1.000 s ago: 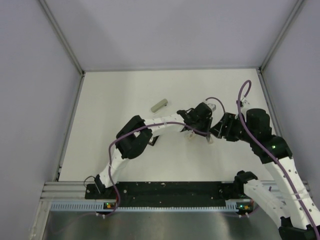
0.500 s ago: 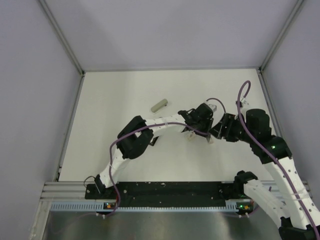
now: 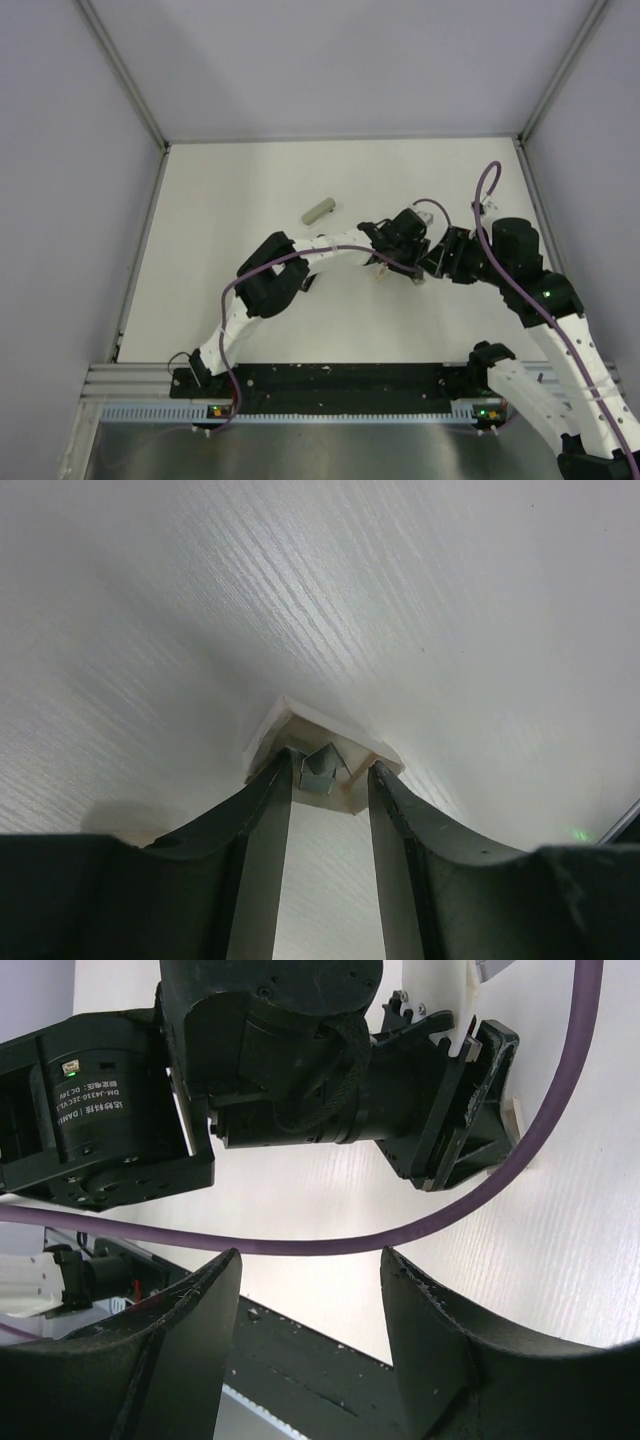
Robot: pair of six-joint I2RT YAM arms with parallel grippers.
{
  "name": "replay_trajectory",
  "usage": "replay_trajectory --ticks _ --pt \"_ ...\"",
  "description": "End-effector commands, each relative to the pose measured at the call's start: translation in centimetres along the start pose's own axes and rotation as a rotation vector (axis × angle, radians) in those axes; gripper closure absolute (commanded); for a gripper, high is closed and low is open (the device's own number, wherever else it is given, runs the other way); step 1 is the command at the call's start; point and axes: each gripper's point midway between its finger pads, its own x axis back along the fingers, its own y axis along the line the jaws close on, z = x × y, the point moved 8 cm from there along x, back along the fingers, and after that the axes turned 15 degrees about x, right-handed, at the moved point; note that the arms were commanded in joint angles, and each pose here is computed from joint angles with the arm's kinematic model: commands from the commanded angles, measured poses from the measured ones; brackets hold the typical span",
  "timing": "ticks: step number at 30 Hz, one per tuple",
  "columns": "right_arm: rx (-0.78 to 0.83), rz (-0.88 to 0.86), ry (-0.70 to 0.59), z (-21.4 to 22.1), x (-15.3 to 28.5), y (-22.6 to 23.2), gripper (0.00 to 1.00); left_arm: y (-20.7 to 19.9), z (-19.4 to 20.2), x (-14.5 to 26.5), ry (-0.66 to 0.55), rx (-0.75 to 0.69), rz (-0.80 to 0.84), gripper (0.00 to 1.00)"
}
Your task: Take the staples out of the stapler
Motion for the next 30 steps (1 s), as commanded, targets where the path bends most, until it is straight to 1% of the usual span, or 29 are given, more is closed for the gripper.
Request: replay_trajectory --ticks 1,3,7,26,30 --pt "0.015 -0.011 -0.037 -0.4 0.0 0.0 0.41 -1.8 -1.3 1.0 -0.049 -0.027 0.052 0.55" --pt "0.015 -0.012 -0.035 -0.3 0.0 0.0 0.41 -1.8 -1.3 1.2 -0.05 -0.027 0.053 0.51" --pt "0.014 -0.013 -0.035 -0.2 0.0 0.0 0.41 -2.2 -1.6 1.6 -0.057 -0.029 0.069 0.5" --pt "0.003 -0.06 -0.062 -1.2 0.7 0.9 0.41 -4.7 -2.8 5.4 -0.117 -0.046 0.146 0.49" --pt "0.002 -0.058 -0.073 -1.5 1.2 1.1 0.41 -4.3 -3.0 6.4 -0.151 -0.053 0.116 0.48"
